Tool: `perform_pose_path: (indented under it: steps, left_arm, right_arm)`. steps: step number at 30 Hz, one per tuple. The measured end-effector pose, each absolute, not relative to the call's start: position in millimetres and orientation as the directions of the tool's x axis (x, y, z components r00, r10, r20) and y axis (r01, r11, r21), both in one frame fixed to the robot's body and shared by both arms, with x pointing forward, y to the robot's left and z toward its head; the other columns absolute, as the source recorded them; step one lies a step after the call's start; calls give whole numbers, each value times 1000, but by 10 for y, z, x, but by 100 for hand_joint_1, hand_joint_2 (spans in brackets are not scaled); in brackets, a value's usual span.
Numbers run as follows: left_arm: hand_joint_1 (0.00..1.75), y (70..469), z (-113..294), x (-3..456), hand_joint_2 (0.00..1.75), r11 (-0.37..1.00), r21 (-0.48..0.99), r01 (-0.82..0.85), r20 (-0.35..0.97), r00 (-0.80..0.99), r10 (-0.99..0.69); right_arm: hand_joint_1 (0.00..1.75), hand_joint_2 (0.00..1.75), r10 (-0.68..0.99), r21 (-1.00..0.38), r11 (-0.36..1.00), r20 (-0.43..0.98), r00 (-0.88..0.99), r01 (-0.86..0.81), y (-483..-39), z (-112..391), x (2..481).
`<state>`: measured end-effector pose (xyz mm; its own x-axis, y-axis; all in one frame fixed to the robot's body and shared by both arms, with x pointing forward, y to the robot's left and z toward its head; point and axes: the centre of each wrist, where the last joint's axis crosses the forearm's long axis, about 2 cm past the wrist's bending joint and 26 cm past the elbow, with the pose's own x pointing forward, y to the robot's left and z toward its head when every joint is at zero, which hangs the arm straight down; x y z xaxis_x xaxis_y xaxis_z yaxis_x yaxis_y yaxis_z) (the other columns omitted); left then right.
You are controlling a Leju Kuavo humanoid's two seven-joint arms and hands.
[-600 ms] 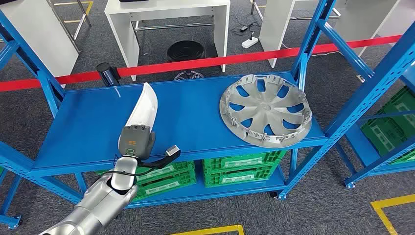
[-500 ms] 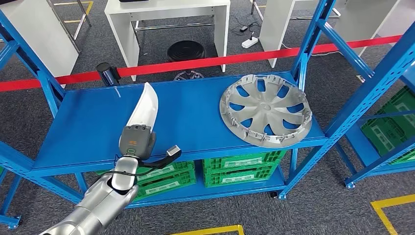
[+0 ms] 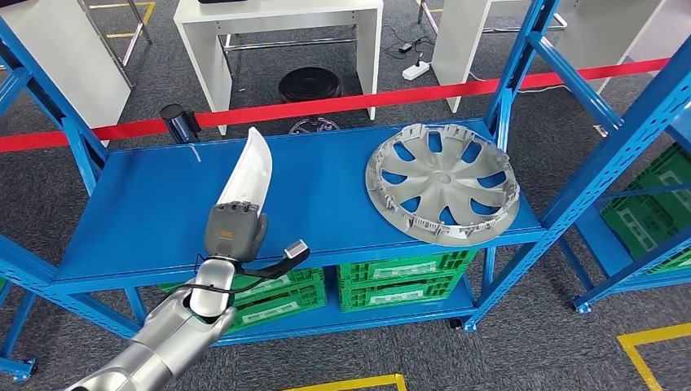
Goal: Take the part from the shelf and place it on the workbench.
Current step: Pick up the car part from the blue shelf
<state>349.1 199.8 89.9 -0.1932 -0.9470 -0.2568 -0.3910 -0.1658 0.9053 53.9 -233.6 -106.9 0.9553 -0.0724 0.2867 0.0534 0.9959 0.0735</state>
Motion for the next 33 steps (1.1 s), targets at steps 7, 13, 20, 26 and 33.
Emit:
perform_pose_path:
  steps: [7, 13, 20, 26, 33]
  left_arm:
    - [175, 1914, 982, 3497, 175, -139, 890, -434, -251, -213, -944]
    - [175, 1740, 1135, 3398, 175, -26, 852, -523, -217, -309, -926]
    - [175, 1426, 1408, 3052, 175, 218, 802, -556, -147, -538, -830]
    - [175, 1201, 1363, 2657, 175, 625, 742, -242, 144, -854, -501]
    - [175, 1021, 1398, 2409, 175, 746, 610, 267, 504, -857, -106]
  right_arm:
    - [0, 0, -72, 73, 996, 283, 957, 53, -2335, -1069, 539]
    - [0, 0, -67, 73, 996, 285, 956, 48, -2334, -1069, 538]
    - [0, 0, -68, 73, 996, 275, 959, 50, -2334, -1070, 533]
    - [0, 0, -54, 70, 997, 275, 960, 36, -2334, -1070, 528]
    - [0, 0, -43, 68, 997, 274, 961, 25, -2334, -1070, 528]
